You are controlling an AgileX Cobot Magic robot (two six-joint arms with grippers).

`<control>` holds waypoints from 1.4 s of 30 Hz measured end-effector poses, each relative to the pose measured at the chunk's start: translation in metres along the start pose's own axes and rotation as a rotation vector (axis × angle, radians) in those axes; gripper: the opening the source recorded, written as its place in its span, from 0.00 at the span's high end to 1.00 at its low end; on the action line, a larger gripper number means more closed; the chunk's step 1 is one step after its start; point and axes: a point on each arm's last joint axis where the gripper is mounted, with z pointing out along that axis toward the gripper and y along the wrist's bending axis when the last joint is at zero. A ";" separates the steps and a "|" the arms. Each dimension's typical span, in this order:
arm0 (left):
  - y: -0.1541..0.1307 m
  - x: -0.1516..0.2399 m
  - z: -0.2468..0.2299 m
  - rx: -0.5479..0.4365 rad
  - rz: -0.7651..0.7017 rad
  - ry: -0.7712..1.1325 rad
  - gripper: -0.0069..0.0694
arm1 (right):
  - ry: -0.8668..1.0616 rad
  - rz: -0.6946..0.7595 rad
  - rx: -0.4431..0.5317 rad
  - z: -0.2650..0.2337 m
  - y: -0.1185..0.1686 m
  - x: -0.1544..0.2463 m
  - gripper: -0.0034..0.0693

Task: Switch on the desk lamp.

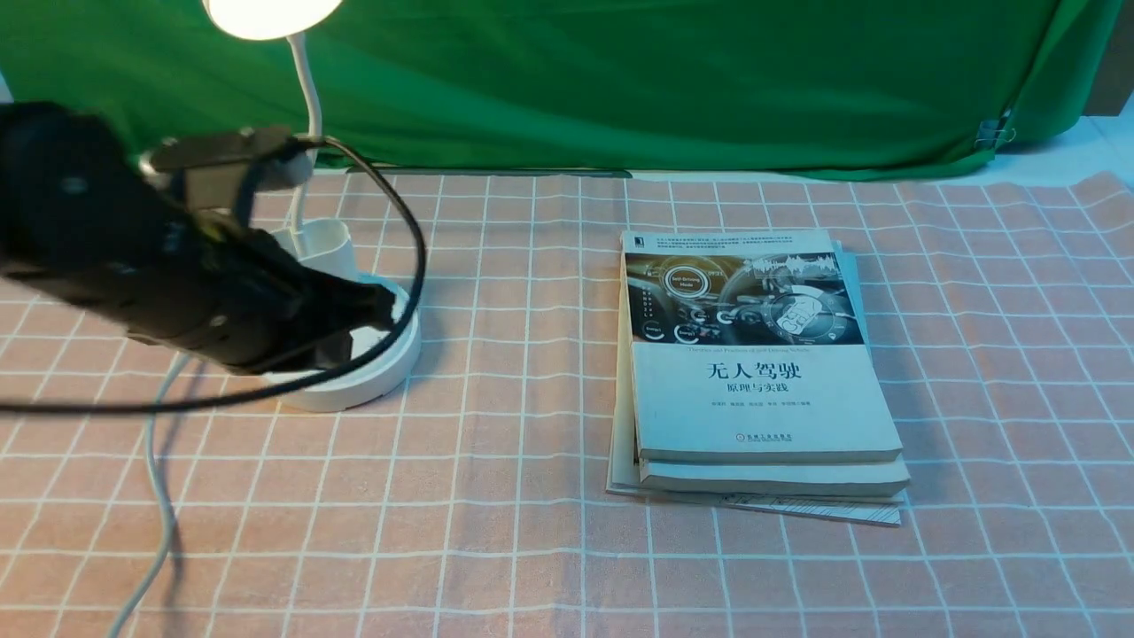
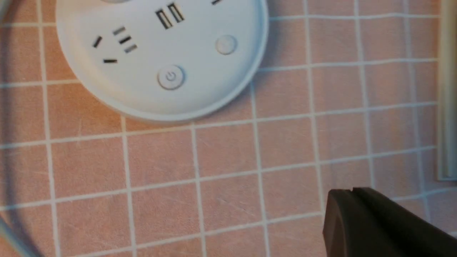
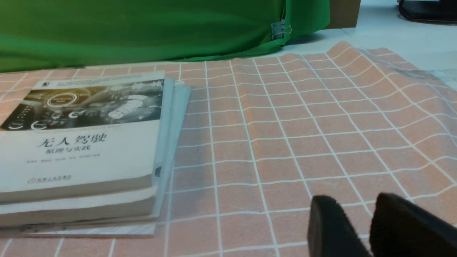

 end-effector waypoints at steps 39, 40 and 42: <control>0.022 0.172 -0.153 -0.145 0.433 -0.753 0.88 | 0.000 0.000 0.000 0.000 0.000 0.000 0.62; 0.024 0.173 -0.150 -0.166 0.450 -0.747 0.88 | 0.000 0.000 0.000 0.000 0.000 0.000 0.62; 0.028 0.178 -0.144 -0.191 0.470 -0.734 0.88 | 0.000 0.000 0.000 0.000 0.000 0.000 0.62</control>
